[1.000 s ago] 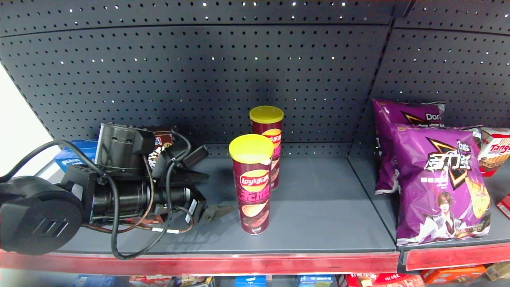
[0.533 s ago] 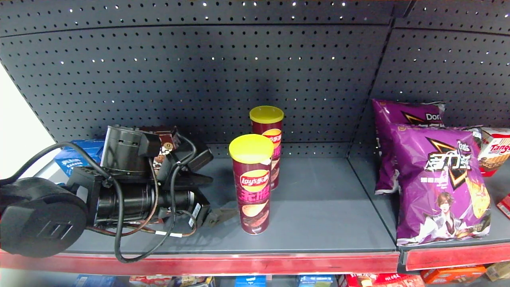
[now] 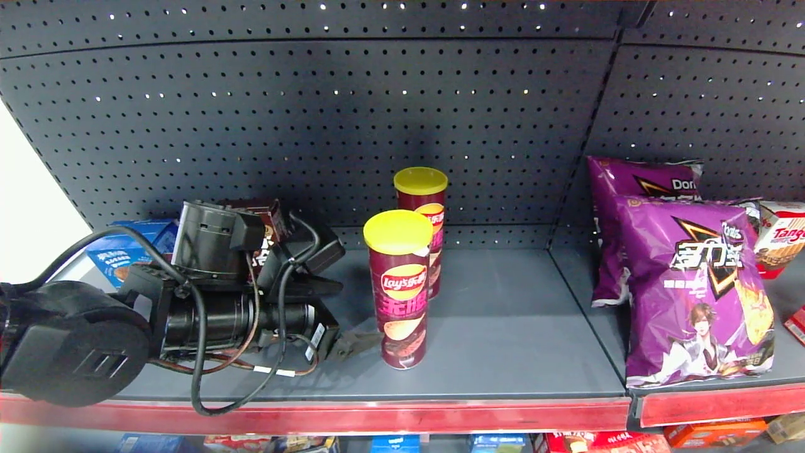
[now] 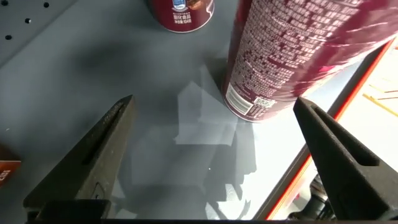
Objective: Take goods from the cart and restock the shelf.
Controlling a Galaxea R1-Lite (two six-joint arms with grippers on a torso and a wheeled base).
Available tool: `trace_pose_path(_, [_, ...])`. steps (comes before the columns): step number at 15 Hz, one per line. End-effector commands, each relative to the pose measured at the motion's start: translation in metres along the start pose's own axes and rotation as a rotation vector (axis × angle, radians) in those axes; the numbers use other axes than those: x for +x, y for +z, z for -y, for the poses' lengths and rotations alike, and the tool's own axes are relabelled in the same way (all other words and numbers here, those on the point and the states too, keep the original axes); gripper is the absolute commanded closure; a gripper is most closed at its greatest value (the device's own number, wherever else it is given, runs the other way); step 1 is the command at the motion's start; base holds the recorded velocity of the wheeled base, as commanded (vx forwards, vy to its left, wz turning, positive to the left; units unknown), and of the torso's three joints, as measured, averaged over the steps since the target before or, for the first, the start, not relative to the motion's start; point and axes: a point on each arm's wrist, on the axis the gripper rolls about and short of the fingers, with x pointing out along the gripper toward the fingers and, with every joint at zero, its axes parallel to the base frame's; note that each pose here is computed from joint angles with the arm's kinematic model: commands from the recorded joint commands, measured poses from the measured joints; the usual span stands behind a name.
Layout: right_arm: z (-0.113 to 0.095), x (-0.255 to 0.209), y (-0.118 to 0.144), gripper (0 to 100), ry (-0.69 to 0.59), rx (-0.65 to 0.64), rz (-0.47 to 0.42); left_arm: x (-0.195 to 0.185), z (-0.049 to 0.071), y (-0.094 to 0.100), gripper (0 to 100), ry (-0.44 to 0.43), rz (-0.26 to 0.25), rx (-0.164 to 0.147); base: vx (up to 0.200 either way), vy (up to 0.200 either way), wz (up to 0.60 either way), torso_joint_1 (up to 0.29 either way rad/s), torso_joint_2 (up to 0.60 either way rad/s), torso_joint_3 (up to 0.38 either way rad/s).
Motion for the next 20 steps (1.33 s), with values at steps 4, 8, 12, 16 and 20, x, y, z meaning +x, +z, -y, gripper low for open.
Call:
trace_pose_path(4, [0.000, 0.000, 0.002, 0, 0.000, 0.001, 0.004, -0.005, -0.009, -0.003, 0, 0.032, -0.003, -0.020, 0.000, 0.000, 0.00, 0.000, 0.00, 0.000])
trace_pose_path(8, [0.000, 0.001, 0.002, 0, 0.002, 0.000, 0.001, -0.007, -0.016, -0.004, 0, 0.069, -0.005, -0.028, 0.000, 0.000, 0.00, 0.000, 0.00, 0.000])
trace_pose_path(12, [0.000, 0.000, -0.001, 0, 0.002, 0.000, 0.000, -0.001, -0.018, -0.001, 0, 0.069, -0.002, -0.027, 0.000, 0.000, 0.00, 0.000, 0.00, 0.000])
trace_pose_path(16, [0.000, -0.001, -0.001, 0, 0.002, 0.000, -0.002, 0.007, -0.020, 0.000, 0, 0.063, -0.009, -0.027, 0.000, 0.000, 0.00, 0.000, 0.00, 0.000])
trace_pose_path(20, [0.000, 0.000, -0.001, 0, 0.003, -0.001, -0.003, 0.012, -0.020, 0.001, 0, 0.056, -0.011, -0.024, 0.000, 0.000, 0.00, 0.000, 0.00, 0.000])
